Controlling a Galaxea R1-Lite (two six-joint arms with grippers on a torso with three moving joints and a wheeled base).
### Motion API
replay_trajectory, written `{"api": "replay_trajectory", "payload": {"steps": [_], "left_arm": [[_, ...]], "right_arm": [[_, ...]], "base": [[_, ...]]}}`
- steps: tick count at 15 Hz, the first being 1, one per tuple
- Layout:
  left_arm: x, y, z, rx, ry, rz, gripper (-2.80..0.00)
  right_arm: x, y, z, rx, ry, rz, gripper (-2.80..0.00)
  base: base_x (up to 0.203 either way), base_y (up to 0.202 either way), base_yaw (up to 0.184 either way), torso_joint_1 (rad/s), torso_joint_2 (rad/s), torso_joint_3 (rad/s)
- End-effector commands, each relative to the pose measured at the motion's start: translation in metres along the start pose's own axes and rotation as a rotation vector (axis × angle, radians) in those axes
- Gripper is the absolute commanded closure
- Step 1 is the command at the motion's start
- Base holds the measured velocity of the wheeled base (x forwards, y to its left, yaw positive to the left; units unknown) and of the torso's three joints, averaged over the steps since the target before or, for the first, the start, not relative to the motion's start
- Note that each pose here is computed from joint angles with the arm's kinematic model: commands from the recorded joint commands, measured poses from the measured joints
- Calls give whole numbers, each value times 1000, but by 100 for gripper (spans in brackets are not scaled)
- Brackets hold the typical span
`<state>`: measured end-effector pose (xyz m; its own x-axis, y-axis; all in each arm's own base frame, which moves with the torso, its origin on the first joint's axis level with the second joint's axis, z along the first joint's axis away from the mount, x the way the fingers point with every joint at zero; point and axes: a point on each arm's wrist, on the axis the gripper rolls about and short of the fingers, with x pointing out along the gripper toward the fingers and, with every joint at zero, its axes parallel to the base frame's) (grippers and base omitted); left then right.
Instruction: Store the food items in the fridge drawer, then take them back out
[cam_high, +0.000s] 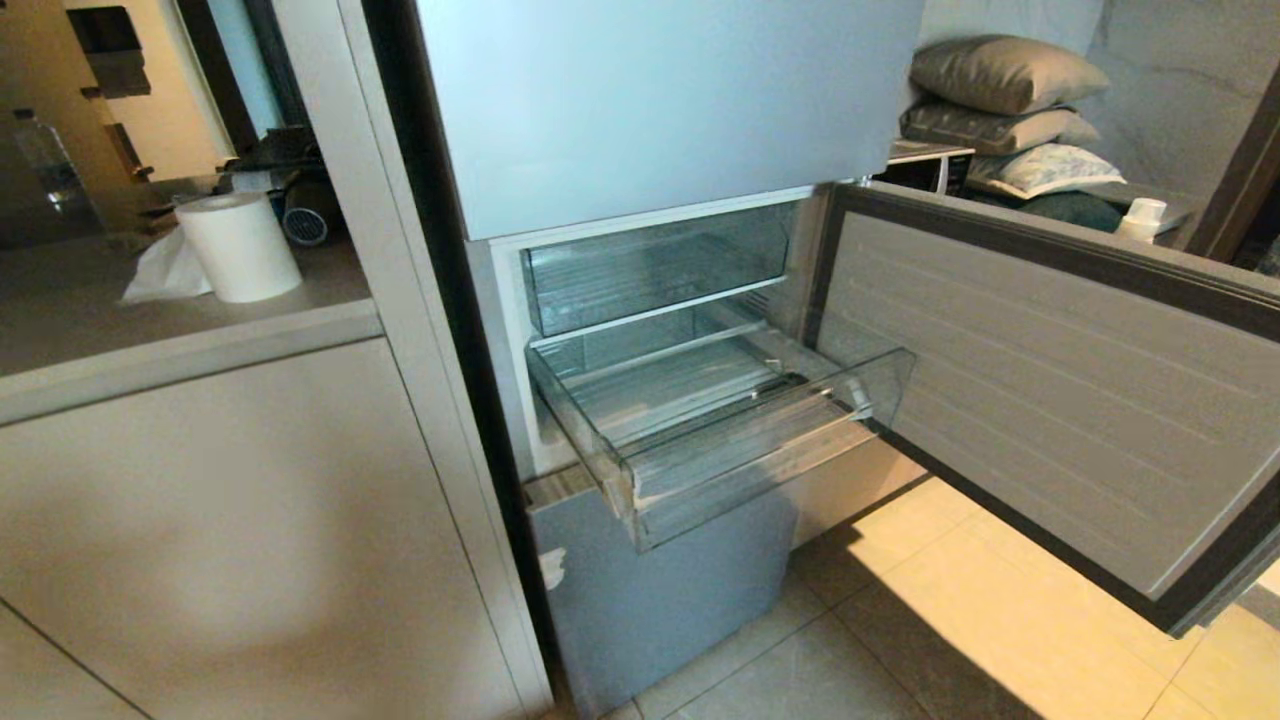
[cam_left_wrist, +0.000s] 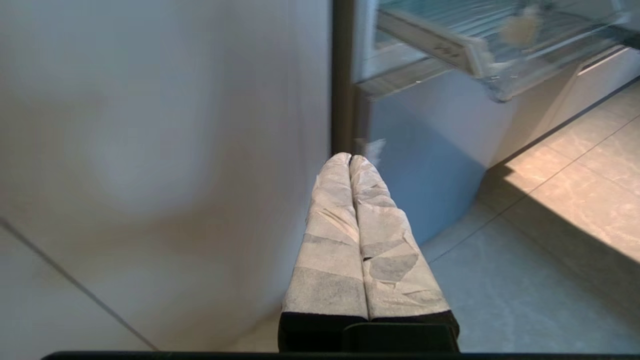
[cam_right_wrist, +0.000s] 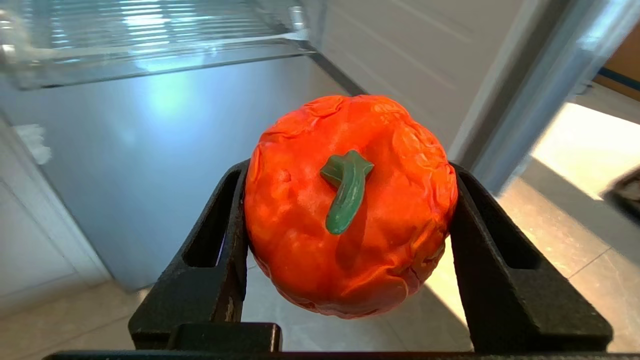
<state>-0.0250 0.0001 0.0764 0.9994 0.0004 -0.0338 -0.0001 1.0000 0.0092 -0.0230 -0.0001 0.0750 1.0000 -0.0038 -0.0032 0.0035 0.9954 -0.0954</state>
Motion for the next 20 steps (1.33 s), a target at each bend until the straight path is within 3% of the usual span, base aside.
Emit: {"api": "replay_trajectory", "payload": {"steps": [1,5,11,20], "left_arm": [[0,0,0,0,0,1,0],[0,0,0,-1,1,1,0],[0,0,0,2,0,1,0],[0,0,0,0,1,1,0]], "right_arm": [[0,0,0,0,3,1,0],[0,0,0,0,4,1,0],[0,0,0,1,4,1,0],[0,0,0,0,4,1,0]], "base": [[0,195,-5,3,5,9],[0,138,-1,1,3,2],[0,0,0,0,0,0],[190,0,-1,6,2,2]]}}
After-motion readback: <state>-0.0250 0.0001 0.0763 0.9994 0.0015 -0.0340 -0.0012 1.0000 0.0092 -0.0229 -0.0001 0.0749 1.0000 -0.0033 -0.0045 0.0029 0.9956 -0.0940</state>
